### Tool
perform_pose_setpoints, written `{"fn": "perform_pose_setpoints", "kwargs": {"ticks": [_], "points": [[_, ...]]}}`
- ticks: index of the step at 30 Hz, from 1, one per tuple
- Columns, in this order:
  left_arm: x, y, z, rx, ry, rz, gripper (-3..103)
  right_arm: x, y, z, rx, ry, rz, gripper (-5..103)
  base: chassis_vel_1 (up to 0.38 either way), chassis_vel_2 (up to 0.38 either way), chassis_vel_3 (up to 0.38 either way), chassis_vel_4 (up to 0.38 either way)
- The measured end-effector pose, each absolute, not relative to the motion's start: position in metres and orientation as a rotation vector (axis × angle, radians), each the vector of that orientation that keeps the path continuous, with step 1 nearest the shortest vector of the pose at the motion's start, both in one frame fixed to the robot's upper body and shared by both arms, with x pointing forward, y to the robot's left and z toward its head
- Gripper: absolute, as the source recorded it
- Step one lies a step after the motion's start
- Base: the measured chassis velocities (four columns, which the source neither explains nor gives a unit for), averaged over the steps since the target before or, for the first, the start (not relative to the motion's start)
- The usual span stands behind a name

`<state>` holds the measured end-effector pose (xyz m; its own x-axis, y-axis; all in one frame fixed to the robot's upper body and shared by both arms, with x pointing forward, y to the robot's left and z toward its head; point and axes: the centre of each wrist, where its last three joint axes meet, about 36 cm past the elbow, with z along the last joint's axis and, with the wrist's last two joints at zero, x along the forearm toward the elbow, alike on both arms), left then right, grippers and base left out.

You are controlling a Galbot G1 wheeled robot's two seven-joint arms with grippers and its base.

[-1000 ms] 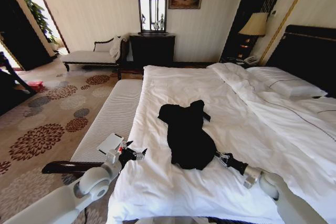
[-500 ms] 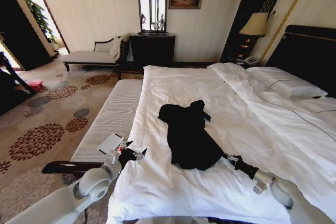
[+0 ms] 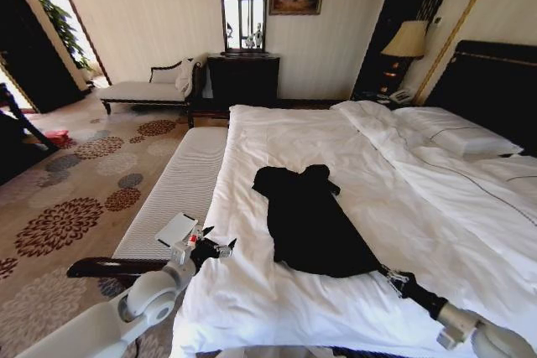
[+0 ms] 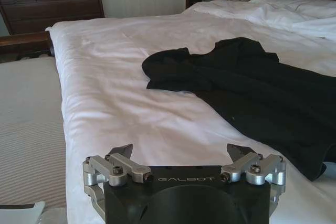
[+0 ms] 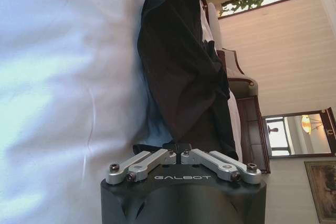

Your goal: Fold the clothes on the bed.

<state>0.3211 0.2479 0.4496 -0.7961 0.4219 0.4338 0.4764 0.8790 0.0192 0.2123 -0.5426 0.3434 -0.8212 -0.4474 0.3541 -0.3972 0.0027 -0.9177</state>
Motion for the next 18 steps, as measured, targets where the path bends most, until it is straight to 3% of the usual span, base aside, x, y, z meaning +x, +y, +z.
{"fn": "perform_pose_setpoints", "kwargs": {"ticks": [14, 15, 18], "points": [[0.326, 0.240, 0.461, -0.805, -2.544, -0.188, 100, 0.214, -0.542, 0.343, -0.879, 2.202, -1.987, 0, 0.000, 0.000, 0.000, 0.000], [0.330, 0.241, 0.464, -0.883, -2.528, -0.168, 100, 0.216, -0.542, 0.343, -0.878, 2.204, -1.984, 0, 0.000, 0.000, 0.000, 0.000], [0.335, 0.242, 0.472, -0.949, -2.429, 0.115, 100, 0.220, -0.542, 0.342, -0.873, 2.209, -1.983, 0, 0.000, 0.000, 0.000, 0.000]]}}
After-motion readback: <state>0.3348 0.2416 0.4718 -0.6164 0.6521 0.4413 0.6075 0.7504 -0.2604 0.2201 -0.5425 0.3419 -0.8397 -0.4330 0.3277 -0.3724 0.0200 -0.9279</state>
